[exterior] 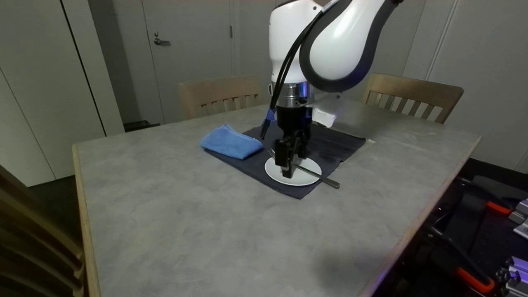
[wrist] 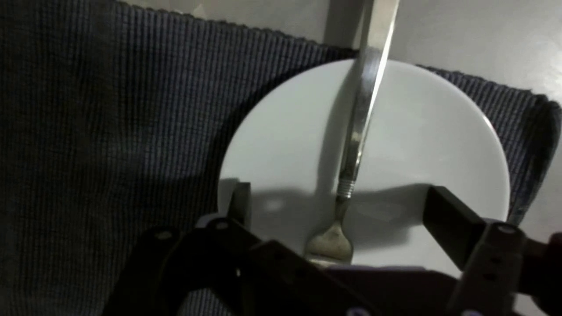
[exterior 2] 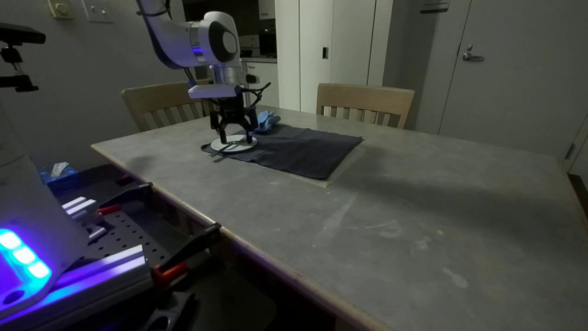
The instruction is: Move the fork to the right
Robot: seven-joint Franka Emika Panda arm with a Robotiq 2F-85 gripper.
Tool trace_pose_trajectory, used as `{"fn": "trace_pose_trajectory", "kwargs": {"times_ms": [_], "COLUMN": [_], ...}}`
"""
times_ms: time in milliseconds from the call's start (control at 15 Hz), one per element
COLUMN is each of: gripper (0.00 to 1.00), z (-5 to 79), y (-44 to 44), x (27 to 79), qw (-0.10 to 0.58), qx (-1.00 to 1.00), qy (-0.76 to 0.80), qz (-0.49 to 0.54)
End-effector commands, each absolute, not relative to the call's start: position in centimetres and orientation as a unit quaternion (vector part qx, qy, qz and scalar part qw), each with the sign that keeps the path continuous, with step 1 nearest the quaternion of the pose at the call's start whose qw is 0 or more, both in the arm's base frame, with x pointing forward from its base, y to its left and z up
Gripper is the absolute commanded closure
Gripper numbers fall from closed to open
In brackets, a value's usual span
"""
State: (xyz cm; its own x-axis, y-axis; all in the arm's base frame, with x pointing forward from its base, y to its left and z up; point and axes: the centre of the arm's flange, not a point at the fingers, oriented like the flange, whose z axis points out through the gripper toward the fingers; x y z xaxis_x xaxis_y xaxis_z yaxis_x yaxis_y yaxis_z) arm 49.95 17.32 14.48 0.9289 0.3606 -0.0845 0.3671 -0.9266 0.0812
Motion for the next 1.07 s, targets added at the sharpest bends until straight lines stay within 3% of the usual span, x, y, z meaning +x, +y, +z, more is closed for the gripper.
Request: {"fn": "trace_pose_trajectory", "kwargs": {"times_ms": [0, 67, 200, 800, 933, 1000], "gripper": [0.0, 0.03, 0.23, 0.85, 0.99, 1.0], "z": [13.2, 13.3, 13.4, 14.4, 14.6, 14.6], "y": [17.1, 17.0, 17.2, 17.9, 17.8, 17.7], "x": [49.5, 49.6, 49.5, 49.6, 49.6, 49.6], "qw": [0.039, 0.038, 0.039, 0.032, 0.031, 0.031], "qx": [0.981, 0.981, 0.981, 0.98, 0.98, 0.98], "qy": [0.186, 0.186, 0.187, 0.194, 0.194, 0.193], "qz": [-0.036, -0.035, -0.034, -0.024, -0.021, -0.02]}}
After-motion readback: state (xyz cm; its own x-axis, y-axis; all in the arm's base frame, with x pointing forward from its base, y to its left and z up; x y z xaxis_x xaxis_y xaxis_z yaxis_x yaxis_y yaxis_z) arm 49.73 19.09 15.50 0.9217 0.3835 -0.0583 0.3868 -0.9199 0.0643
